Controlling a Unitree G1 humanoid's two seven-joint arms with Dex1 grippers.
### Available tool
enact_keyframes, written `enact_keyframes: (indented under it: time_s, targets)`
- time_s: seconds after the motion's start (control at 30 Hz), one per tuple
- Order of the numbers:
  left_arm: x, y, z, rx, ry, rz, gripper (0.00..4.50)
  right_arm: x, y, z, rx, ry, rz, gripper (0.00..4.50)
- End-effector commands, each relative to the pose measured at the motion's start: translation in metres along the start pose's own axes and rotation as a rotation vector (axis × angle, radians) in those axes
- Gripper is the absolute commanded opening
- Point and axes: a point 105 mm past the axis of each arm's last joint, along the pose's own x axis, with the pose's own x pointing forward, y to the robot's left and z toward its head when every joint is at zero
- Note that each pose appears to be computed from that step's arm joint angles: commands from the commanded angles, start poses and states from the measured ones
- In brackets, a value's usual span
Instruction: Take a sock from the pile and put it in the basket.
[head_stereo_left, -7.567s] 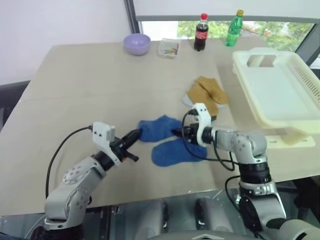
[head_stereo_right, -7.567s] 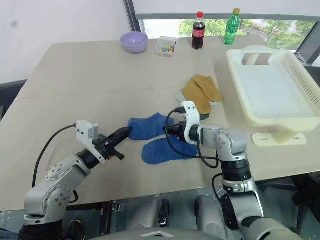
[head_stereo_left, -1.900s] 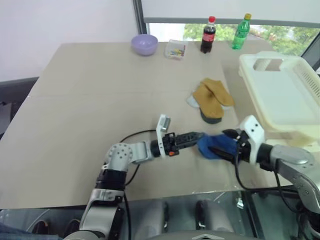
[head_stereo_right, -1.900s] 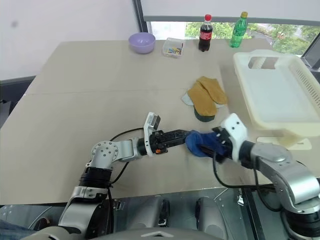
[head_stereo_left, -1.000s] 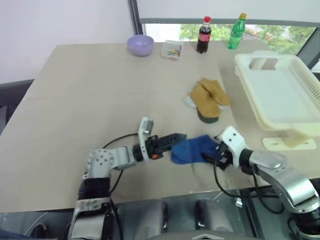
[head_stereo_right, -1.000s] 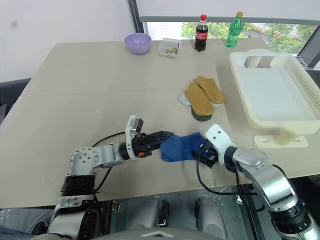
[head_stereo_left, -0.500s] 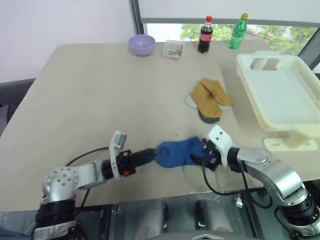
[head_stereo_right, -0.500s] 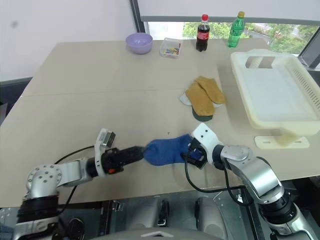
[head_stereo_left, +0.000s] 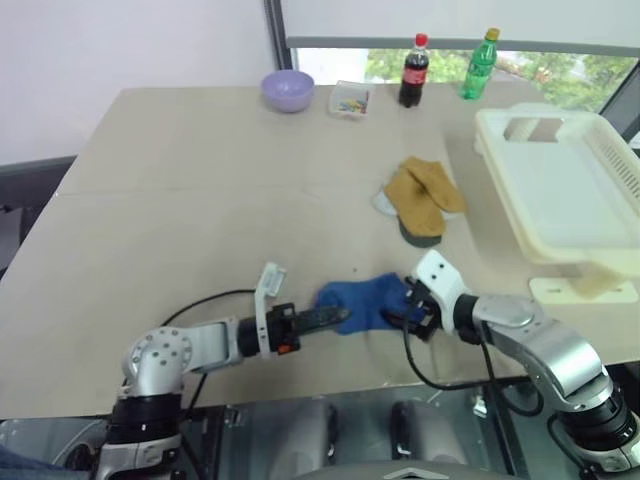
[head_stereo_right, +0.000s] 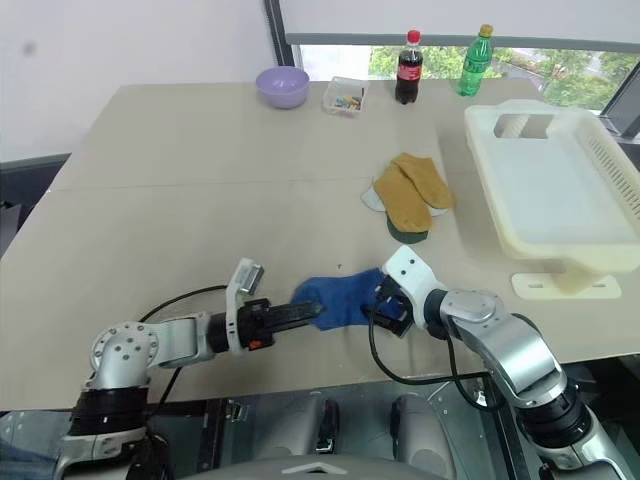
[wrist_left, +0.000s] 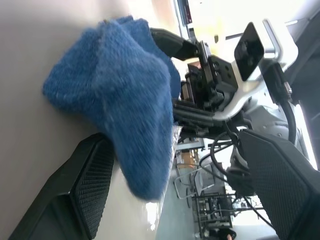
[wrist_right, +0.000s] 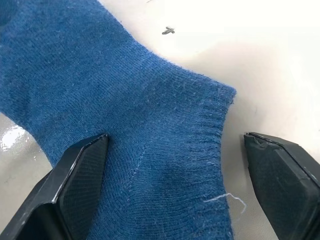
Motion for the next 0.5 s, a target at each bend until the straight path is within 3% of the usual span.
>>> enact_keyframes:
  time_s: [0.03, 0.17, 0.5]
  targets:
    - [0.008, -0.004, 0.011, 0.008, -0.060, -0.027, 4.19, -0.001, 0.003, 0.001, 0.006, -0.011, -0.002, 4.44]
    - [0.023, -0.027, 0.030, 0.034, -0.120, -0.169, 4.19, -0.002, 0.001, 0.001, 0.010, -0.013, -0.009, 4.44]
    - [0.048, -0.037, 0.016, 0.030, -0.031, -0.246, 4.19, -0.003, -0.002, 0.003, 0.008, -0.014, -0.024, 4.44]
